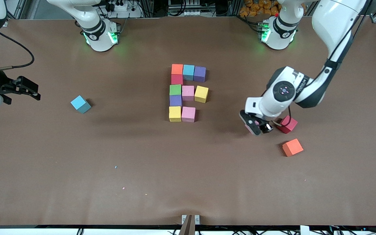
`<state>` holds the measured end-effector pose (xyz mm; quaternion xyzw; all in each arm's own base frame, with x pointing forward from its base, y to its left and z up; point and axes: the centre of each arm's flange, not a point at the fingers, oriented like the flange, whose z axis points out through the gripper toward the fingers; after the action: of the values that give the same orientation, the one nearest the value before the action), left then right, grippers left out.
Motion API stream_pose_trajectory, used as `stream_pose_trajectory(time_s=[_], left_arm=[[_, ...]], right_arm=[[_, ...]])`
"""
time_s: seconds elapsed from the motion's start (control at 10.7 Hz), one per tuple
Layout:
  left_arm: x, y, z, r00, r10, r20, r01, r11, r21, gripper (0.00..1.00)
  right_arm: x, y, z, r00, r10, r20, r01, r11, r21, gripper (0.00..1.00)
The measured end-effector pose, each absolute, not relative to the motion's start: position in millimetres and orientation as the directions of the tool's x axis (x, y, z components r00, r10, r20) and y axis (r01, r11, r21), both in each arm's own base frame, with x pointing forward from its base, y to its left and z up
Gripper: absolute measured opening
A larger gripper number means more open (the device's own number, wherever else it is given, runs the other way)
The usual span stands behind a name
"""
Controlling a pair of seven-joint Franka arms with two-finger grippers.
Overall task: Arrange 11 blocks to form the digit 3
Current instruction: 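Lift and carry the light pink cube to the figure with the left gripper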
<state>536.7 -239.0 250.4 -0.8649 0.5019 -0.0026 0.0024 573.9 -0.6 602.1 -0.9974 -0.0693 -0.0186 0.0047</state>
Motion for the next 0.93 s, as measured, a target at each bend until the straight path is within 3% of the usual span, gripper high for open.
stream_pose_trajectory(time_s=[0.37, 0.93], left_arm=[[500, -301, 247, 0.357, -0.934, -0.007, -0.934, -0.356, -0.033, 0.59], [497, -371, 251, 0.19, -0.981, 0.028, -0.976, -0.192, -0.105, 0.59]], right_arm=[[574, 0, 601, 0.99, 0.138, 0.037, 0.139, -0.99, -0.007, 1.0], [575, 0, 601, 0.99, 0.139, 0.036, 0.14, -0.99, -0.007, 1.0]])
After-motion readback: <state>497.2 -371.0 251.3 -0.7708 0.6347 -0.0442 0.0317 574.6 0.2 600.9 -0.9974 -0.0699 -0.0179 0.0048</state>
